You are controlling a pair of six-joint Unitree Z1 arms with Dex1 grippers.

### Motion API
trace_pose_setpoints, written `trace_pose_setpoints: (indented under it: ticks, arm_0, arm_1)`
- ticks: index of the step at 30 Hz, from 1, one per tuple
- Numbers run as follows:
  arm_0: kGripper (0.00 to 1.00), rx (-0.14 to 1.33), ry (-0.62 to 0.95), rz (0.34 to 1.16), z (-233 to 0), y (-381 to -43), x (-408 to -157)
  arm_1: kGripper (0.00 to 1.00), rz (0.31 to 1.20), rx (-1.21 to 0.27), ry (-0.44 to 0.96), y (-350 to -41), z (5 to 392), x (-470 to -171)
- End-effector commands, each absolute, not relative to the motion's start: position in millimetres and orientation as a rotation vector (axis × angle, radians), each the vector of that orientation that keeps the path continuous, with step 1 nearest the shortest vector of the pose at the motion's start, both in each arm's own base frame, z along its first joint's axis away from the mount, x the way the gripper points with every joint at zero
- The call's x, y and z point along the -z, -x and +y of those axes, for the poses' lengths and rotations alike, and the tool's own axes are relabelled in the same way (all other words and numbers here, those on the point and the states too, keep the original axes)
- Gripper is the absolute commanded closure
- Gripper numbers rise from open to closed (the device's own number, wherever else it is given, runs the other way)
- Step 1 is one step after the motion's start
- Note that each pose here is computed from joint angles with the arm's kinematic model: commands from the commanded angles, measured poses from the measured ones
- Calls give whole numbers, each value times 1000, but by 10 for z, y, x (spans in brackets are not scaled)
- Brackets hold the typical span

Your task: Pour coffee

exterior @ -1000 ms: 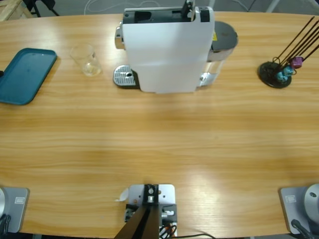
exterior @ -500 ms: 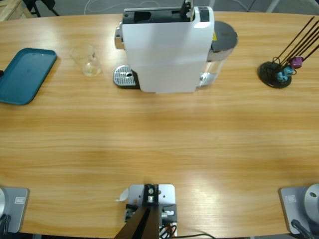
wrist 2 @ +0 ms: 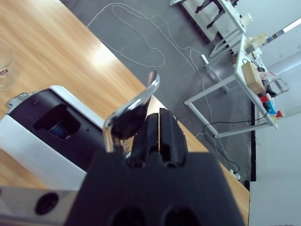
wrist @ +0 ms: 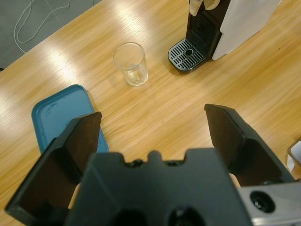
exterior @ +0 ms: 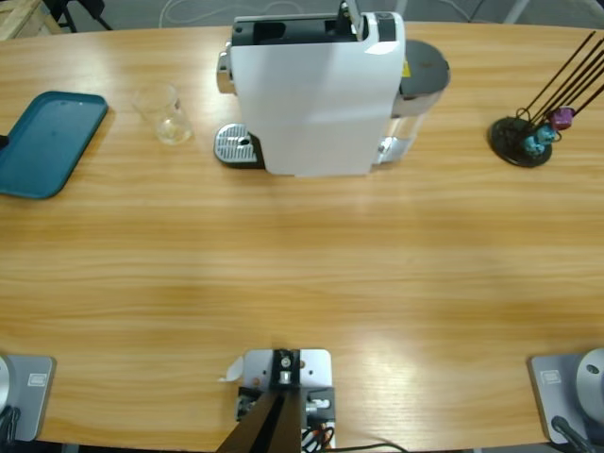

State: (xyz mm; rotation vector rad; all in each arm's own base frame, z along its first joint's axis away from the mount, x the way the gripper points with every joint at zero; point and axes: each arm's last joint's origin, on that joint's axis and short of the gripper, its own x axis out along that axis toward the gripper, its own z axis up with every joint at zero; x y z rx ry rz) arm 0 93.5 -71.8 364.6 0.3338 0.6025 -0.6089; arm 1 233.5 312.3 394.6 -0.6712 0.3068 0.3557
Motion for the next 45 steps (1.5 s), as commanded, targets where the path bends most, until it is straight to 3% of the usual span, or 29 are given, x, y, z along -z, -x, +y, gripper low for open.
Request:
trace_pose_setpoints:
  ticks: [1,7,30,45]
  arm_0:
    - [50,622,-360,617,-714,-915,-3548]
    - [50,622,-360,619,-716,-918,-3545]
    - [50,622,-362,622,-718,-921,-3537]
    - [50,623,-362,626,-719,-920,-3527]
  arm_1:
    - [1000,364,-441,727,-2258,3533,-3490]
    - [1000,373,-476,731,-2184,3750,-3346]
    - [1000,464,-519,746,-2160,3999,-2861]
    - [1000,477,-489,757,-2171,3956,-2794]
